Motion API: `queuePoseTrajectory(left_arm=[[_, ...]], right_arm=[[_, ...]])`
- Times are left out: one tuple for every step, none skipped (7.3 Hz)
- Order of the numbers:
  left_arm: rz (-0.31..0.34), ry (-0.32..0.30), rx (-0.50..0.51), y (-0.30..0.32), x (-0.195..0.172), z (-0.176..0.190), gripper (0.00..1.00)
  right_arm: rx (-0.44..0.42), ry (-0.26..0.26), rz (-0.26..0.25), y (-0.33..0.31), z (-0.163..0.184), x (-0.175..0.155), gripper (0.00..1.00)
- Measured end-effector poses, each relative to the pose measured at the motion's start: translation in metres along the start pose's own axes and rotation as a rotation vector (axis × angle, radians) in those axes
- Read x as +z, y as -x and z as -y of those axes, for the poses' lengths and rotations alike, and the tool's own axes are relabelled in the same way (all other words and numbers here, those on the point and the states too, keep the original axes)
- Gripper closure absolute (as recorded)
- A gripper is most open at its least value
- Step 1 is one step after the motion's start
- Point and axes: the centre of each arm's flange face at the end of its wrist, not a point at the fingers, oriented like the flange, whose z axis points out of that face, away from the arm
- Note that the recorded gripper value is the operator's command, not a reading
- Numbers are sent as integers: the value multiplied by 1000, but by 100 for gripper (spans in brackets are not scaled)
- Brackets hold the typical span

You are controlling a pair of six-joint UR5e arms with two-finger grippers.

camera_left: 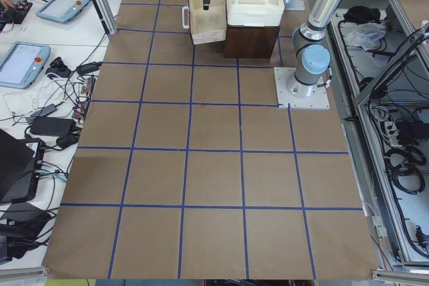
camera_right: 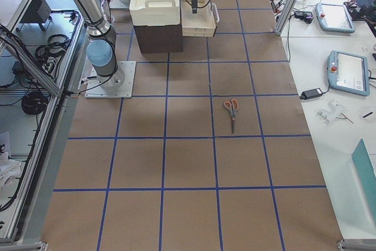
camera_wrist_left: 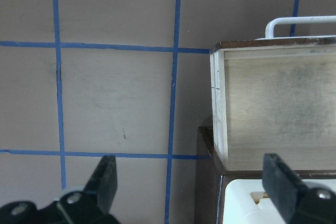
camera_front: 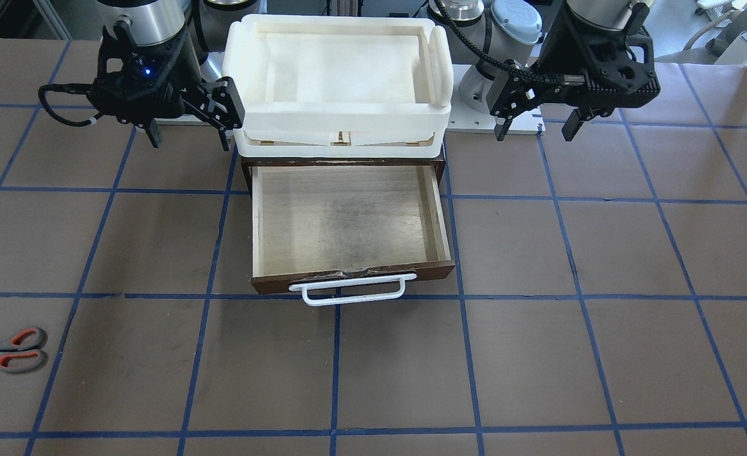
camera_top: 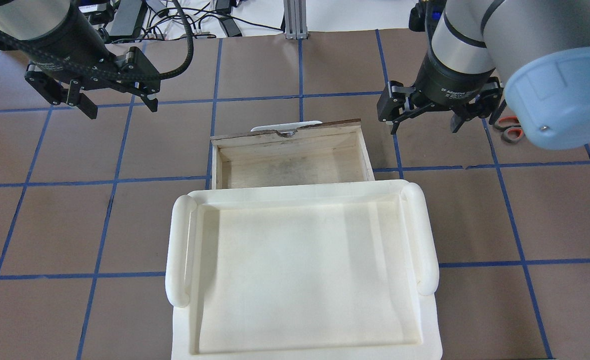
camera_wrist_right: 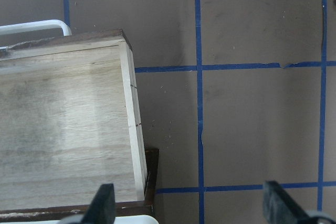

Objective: Put scissors in drawer and close it
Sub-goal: 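Raise the right gripper and move it toward the grey-orange scissors, then lower the right gripper over the grey-orange scissors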

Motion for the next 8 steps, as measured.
queuePoseTrajectory(left_arm=[[0,0,0,0,0,0,0],[0,0,0,0,0,0,0],[0,-2,0,0,-1,-1,0],[0,-2,0,0,-1,-1,0],[0,-3,0,0,-1,-1,0],[0,-4,1,0,-2,-2,0],[0,-6,1,0,-3,-3,0],[-1,-8,2,0,-4,-3,0]], right_arm=[[-11,6,-1,-2,5,5,0],[-39,8,-4,-3,8,9,0],[-67,8,-8,-7,12,12,0],[-81,12,-8,-16,19,15,0],[-127,23,-6,-32,29,23,0],[-203,33,-4,-52,41,33,0],[-297,39,-2,-72,52,41,0],[-396,43,1,-93,64,51,0]])
